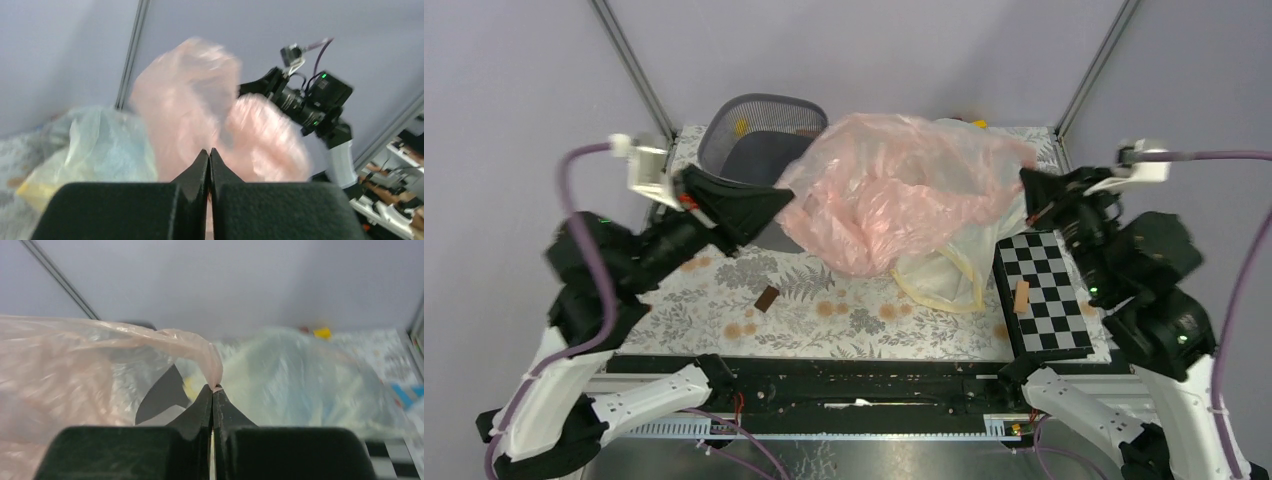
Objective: Put the trash bags into the trash bin
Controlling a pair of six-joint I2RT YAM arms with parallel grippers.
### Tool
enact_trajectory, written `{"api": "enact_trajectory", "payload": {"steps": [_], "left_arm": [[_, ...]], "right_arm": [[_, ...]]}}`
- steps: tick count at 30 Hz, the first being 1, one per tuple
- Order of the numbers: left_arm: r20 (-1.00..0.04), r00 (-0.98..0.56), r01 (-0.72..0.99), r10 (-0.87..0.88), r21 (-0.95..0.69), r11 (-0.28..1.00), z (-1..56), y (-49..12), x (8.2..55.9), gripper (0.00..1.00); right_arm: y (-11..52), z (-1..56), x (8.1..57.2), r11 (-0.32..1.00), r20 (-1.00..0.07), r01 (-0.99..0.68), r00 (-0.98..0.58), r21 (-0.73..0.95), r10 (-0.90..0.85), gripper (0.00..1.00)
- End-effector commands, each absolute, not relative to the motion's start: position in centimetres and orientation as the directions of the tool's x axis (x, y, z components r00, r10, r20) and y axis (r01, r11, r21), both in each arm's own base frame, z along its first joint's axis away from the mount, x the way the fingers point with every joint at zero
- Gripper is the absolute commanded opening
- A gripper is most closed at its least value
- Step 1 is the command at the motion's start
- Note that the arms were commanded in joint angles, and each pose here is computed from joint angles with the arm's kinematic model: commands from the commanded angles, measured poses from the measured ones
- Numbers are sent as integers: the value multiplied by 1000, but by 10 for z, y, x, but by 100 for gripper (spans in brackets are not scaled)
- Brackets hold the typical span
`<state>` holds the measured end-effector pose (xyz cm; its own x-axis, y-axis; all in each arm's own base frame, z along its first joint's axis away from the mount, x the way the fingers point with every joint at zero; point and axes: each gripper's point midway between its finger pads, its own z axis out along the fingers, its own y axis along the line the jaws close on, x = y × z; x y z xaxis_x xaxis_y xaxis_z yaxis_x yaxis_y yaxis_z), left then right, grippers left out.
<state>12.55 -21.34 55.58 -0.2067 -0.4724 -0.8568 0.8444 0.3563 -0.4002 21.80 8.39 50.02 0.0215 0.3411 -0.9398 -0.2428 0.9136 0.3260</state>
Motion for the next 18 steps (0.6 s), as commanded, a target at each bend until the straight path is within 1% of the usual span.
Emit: {"api": "enact_trajectory", "payload": {"steps": [1, 4, 7, 9, 11, 12, 13, 14, 16, 18], "left_arm": [[-884, -422, 731, -202, -464, 501, 408, -261, 172, 0], [-855, -492, 695, -163, -499, 517, 368, -266, 173, 0], [-859, -479, 688, -178, -494, 531, 370, -262, 175, 0], [-868, -459, 689, -188, -481, 542, 380, -259, 177, 0], [-876, -444, 694, -190, -470, 546, 389, -260, 180, 0], [-878, -439, 697, -191, -466, 545, 393, -260, 181, 0], [-880, -435, 703, -189, -464, 539, 397, -263, 182, 0], [-883, -430, 713, -190, -461, 528, 402, -265, 182, 0], [-888, -421, 738, -186, -454, 499, 408, -272, 181, 0], [-898, -407, 769, -169, -437, 466, 411, -280, 180, 0]], "right_arm": [[85, 380, 231, 962, -953, -125, -215, 243, 213, 0], [83, 338, 220, 958, -936, -117, -270, 263, 224, 0], [83, 328, 210, 949, -931, -143, -280, 281, 233, 0], [85, 327, 208, 947, -931, -159, -290, 278, 224, 3], [87, 329, 207, 949, -933, -176, -298, 262, 202, 11], [89, 331, 208, 949, -934, -185, -302, 255, 192, 20], [89, 333, 209, 950, -937, -188, -297, 248, 186, 32], [90, 336, 210, 951, -941, -195, -289, 240, 178, 46], [103, 344, 209, 932, -951, -286, -272, 224, 145, 72], [117, 354, 209, 906, -962, -372, -248, 201, 112, 79]]}}
